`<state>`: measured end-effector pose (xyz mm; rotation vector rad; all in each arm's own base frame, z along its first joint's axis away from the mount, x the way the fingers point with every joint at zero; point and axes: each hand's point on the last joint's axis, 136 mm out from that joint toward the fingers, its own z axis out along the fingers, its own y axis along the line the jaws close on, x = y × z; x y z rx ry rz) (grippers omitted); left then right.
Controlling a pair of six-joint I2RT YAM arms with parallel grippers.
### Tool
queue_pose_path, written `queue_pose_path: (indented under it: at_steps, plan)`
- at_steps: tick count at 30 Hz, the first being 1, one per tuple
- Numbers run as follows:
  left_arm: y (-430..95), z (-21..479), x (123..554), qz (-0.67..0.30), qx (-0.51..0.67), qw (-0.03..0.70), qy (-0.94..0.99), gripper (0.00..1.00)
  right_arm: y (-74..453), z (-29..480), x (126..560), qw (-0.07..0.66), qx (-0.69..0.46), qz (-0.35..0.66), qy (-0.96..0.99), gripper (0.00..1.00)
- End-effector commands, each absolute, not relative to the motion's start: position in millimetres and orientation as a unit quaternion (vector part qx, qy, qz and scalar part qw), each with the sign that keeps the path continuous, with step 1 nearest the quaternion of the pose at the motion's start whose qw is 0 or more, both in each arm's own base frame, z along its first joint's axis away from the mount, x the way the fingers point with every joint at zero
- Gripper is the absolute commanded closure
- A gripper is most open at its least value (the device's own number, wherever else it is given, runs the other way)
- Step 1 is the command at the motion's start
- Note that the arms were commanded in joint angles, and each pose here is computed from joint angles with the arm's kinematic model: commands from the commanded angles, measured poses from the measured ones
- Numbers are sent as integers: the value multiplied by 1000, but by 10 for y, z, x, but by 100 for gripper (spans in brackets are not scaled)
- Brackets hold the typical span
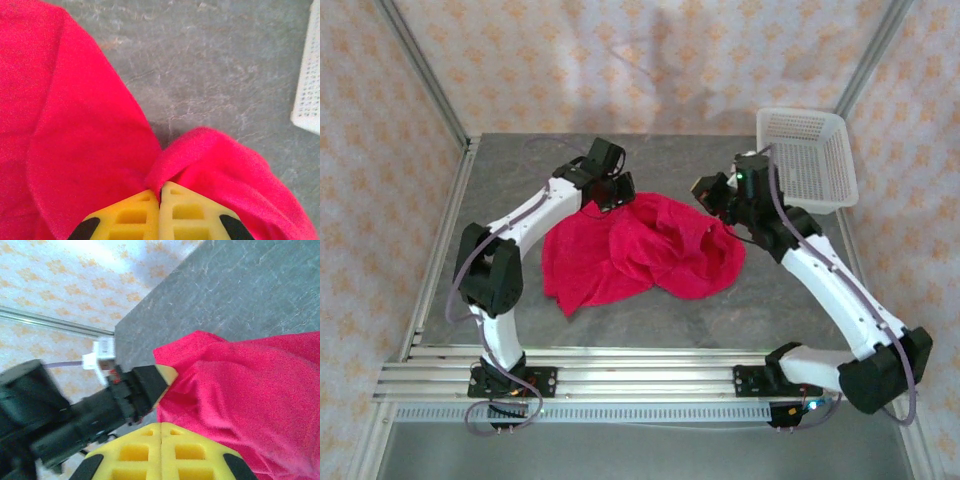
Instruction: Fold the inside-out t-shirt
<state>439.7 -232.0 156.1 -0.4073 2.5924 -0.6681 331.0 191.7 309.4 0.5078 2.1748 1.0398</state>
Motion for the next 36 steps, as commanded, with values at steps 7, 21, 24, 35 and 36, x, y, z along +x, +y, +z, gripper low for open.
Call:
queue_pose_path:
  at_steps: [7, 21, 24, 35, 36]
  plan:
    - [-2536, 1613, 4335, -257, -115, 222, 934, 100, 1972, 2395, 3395, 253, 185, 346, 884, 94]
    - [-2531, 1664, 4296, -257, -114, 219, 934, 100, 2341, 1020, 3815, 190, 160, 203, 947, 39]
    - [-2488, 1655, 4284, -248, -113, 221, 937, 100, 2393, 1029, 3921, 191, 161, 200, 948, 100]
    - [-2393, 1521, 4385, -241, -119, 214, 939, 100, 1838, 2313, 3395, 258, 145, 247, 923, 100]
    - [-2404, 1522, 4393, -243, -118, 213, 939, 100, 1800, 2408, 3354, 262, 147, 257, 919, 100]
